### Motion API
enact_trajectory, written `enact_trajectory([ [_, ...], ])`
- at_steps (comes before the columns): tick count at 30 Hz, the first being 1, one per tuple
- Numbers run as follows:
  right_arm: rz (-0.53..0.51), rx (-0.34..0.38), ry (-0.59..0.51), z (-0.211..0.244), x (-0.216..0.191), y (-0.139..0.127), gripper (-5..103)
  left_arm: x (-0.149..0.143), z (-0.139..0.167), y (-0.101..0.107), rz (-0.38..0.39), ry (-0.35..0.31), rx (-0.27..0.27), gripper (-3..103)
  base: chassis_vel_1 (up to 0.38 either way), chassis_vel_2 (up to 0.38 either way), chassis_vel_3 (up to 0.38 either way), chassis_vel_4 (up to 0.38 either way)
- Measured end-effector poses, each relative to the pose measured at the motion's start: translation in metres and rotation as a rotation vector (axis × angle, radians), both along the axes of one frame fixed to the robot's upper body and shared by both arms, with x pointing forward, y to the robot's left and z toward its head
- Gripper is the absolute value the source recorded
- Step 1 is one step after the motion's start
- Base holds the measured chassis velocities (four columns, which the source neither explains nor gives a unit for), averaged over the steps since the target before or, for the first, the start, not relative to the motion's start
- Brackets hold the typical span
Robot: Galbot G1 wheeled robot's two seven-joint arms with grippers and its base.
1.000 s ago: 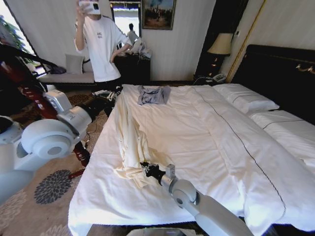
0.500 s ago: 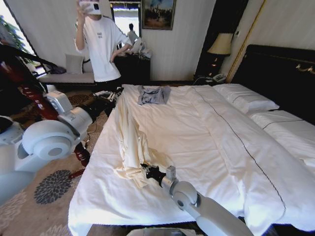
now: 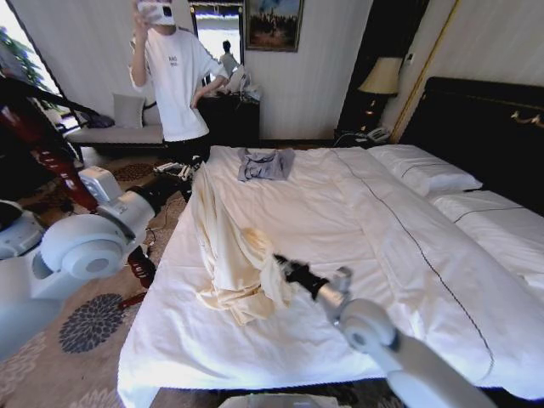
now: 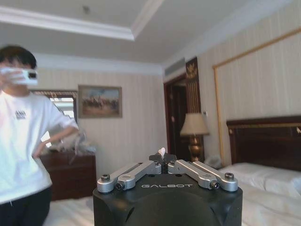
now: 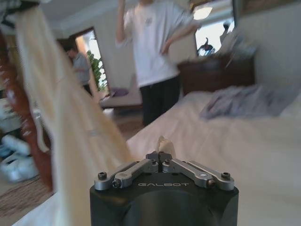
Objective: Pick up the clothes from the bed and hang them on the clothes hanger.
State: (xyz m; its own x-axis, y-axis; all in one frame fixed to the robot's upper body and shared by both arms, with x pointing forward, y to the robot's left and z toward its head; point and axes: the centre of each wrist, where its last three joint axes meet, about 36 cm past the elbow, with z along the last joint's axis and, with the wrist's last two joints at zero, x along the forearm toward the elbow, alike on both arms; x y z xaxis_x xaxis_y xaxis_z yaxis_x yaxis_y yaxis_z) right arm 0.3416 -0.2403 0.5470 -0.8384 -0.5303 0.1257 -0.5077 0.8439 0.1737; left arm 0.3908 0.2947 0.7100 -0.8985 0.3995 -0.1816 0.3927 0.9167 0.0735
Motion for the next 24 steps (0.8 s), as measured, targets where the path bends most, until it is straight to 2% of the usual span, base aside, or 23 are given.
enact_trajectory([
  [7,-0.051,-0.046,-0.103,0.054,-0.007,-0.032,0,-0.004,0.014,-0.001,-0.005,-0.042,-0.012,1,0.000,0.000,0.000,0.000],
  [11,-0.089,-0.082,-0.209,0.112,-0.011,-0.055,0,-0.006,0.025,0.001,-0.003,-0.084,-0.001,1,0.000,0.000,0.000,0.000],
  [14,-0.100,-0.090,-0.260,0.130,-0.011,-0.057,0,-0.008,0.032,0.001,0.000,-0.104,0.002,1,0.000,0.000,0.000,0.000],
  [17,-0.107,-0.111,-0.363,0.169,-0.011,-0.055,0,-0.019,0.067,0.000,-0.007,-0.196,-0.004,1,0.000,0.000,0.000,0.000],
  [18,-0.107,-0.111,-0.363,0.169,-0.011,-0.055,0,-0.019,0.067,0.000,-0.007,-0.196,-0.004,1,0.000,0.000,0.000,0.000],
  [20,-0.142,-0.113,-0.406,0.189,-0.006,-0.061,0,-0.018,0.081,0.006,0.021,-0.227,0.004,1,0.000,0.000,0.000,0.000],
  [24,-0.204,-0.105,-0.443,0.212,0.008,-0.077,0,-0.011,0.088,0.018,0.077,-0.232,0.019,1,0.000,0.000,0.000,0.000],
])
